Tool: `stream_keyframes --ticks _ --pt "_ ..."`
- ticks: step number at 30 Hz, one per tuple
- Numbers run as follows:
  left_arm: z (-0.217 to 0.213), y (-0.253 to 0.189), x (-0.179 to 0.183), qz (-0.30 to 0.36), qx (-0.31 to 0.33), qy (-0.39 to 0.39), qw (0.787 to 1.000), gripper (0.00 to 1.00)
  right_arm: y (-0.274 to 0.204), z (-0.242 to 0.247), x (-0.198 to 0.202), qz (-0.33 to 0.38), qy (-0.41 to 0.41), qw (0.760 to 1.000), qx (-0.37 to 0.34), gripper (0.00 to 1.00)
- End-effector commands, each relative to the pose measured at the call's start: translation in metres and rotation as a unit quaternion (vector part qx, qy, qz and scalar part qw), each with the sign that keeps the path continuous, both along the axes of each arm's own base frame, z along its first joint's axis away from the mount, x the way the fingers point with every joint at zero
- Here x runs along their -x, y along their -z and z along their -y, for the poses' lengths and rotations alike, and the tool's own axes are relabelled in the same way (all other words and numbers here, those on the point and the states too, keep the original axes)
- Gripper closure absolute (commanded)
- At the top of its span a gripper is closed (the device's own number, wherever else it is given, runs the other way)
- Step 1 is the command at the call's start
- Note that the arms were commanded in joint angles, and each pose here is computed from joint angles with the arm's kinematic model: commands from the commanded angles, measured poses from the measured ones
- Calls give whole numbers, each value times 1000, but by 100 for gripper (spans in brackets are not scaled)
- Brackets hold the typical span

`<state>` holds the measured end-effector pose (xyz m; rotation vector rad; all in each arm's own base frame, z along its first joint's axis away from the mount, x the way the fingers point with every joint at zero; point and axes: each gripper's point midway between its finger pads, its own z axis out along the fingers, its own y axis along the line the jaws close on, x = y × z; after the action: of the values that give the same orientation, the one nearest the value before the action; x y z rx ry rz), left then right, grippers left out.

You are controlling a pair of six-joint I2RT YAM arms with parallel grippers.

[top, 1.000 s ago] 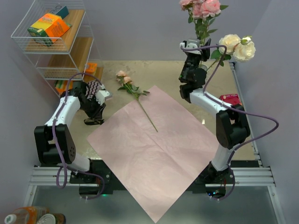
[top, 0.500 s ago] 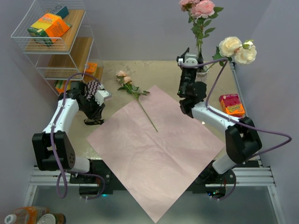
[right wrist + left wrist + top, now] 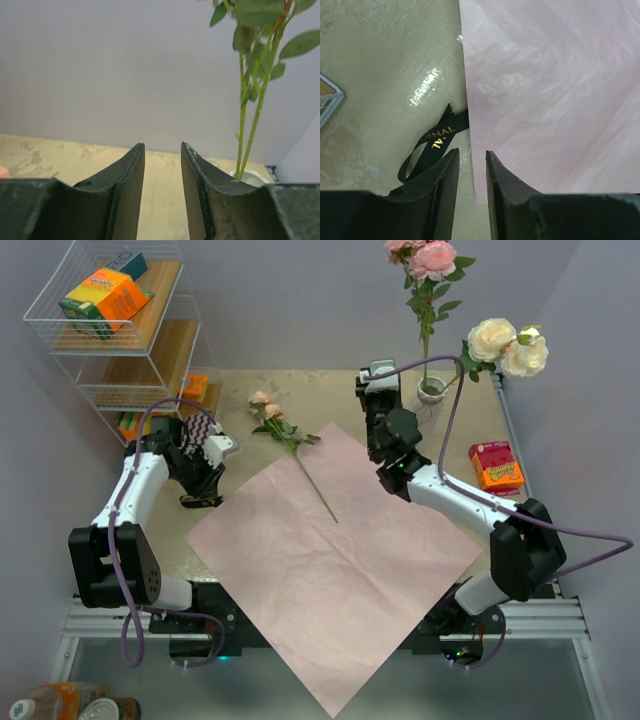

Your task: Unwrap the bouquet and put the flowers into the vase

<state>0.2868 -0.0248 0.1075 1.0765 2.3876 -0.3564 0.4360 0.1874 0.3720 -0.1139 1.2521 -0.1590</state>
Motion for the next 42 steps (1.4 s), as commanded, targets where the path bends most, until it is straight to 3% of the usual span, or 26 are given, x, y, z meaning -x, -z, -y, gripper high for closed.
stream_keyframes --ticks 1,4,8,10,11,13,17,22,27,36,42 --pt "1 -3 -1 11 12 2 1000 67 44 16 0 -77 63 994 -36 63" --pt "2 -3 -2 12 12 4 1000 67 59 -16 6 -88 14 996 -9 62" --pt "5 -3 -3 9 21 4 1000 67 81 -87 6 -134 -55 989 37 49" --pt "6 -3 -3 8 25 3 1000 67 118 -119 4 -181 -98 976 76 45" --pt "6 -3 -3 8 26 3 1000 67 113 -137 5 -185 -123 973 65 42" --pt "6 -3 -3 9 26 3 1000 67 152 -156 5 -241 -152 954 94 39" --pt "5 -2 -3 8 23 2 1000 67 187 -207 9 -303 -251 913 111 36" --pt "3 -2 -4 11 17 3 1000 67 236 -217 2 -372 -249 885 127 33" --pt "4 0 -3 11 18 5 1000 67 269 -226 -16 -419 -260 864 99 30" --pt "2 2 -3 10 12 5 1000 67 299 -223 -46 -439 -245 860 91 29" --pt "-1 1 -5 13 7 3 1000 67 316 -225 -49 -450 -247 853 94 34"
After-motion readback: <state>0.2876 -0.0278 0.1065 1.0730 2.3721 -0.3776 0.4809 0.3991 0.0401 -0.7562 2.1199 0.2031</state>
